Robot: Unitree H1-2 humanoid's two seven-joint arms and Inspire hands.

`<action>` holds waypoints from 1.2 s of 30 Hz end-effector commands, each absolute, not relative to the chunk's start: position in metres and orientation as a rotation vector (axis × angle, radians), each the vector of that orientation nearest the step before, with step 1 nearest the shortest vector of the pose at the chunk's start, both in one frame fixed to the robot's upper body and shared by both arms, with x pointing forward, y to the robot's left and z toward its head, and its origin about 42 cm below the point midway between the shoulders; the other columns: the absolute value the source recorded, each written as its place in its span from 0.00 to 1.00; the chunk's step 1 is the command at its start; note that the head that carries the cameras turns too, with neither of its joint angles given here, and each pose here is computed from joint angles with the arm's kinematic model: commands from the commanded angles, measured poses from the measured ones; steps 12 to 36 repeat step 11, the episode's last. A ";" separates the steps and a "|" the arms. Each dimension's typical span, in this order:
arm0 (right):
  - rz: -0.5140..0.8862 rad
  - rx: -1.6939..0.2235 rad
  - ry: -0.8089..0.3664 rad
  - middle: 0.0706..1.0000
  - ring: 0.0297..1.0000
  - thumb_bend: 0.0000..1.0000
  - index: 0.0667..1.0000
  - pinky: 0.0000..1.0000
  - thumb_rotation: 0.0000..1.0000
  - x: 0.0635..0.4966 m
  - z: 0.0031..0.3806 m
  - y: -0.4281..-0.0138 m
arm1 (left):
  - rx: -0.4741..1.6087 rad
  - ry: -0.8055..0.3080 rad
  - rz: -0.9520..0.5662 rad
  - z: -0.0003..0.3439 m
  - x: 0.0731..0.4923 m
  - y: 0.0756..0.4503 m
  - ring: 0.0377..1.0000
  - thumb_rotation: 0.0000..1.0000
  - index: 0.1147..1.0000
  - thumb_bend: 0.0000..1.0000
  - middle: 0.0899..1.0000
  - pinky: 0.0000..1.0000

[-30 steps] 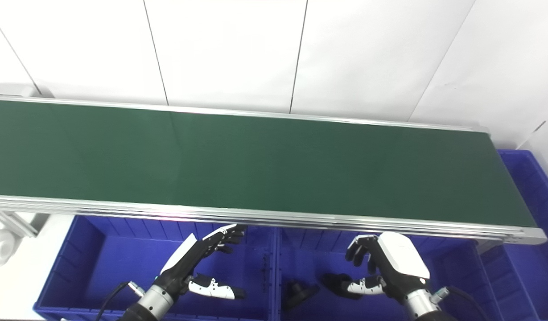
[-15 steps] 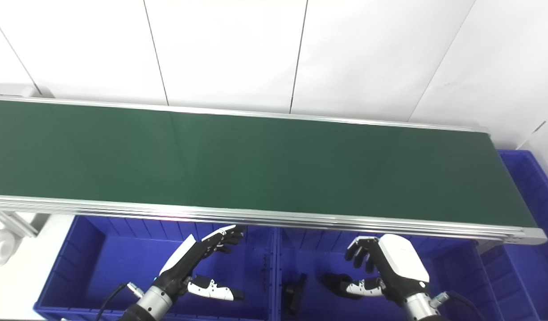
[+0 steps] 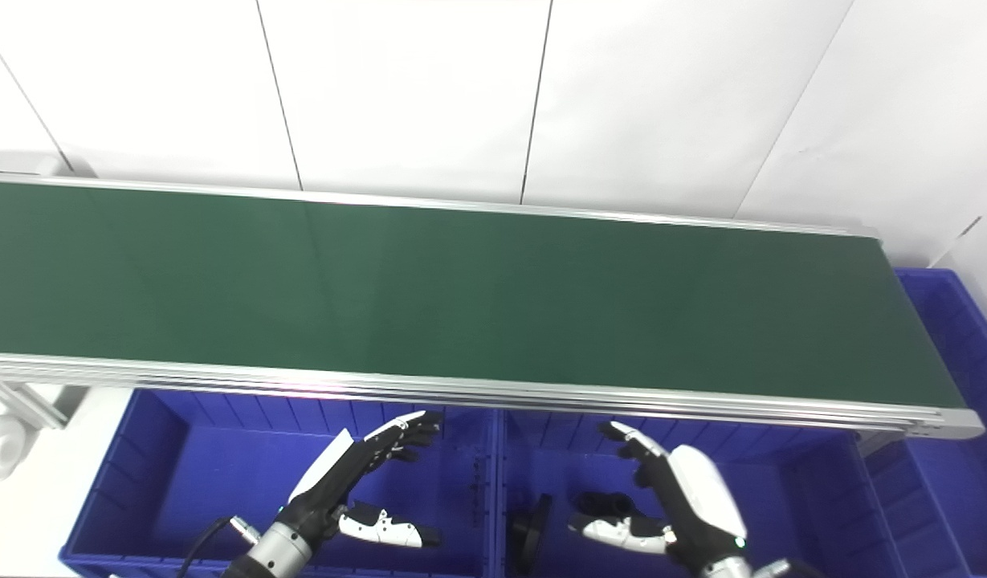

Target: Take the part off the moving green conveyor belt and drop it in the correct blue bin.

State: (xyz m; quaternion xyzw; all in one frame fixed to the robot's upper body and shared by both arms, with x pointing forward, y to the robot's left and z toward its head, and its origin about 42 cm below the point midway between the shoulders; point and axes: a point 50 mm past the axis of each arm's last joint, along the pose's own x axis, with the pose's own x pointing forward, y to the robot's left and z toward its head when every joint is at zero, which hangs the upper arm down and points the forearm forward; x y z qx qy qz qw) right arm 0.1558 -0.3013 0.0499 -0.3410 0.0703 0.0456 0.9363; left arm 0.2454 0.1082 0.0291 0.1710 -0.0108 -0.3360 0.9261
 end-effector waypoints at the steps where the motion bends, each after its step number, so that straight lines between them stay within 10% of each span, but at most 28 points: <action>1: 0.059 -0.647 0.063 0.85 0.80 0.66 0.86 0.72 0.44 0.155 0.055 -0.292 | 0.328 -0.074 -0.670 0.041 0.250 0.105 0.82 0.23 0.85 0.65 0.85 0.76; 36: 0.022 -0.386 0.090 0.88 0.80 0.61 0.90 0.72 0.47 0.153 0.036 -0.257 | 0.316 -0.086 -0.644 0.041 0.244 0.110 0.83 0.27 0.86 0.64 0.86 0.76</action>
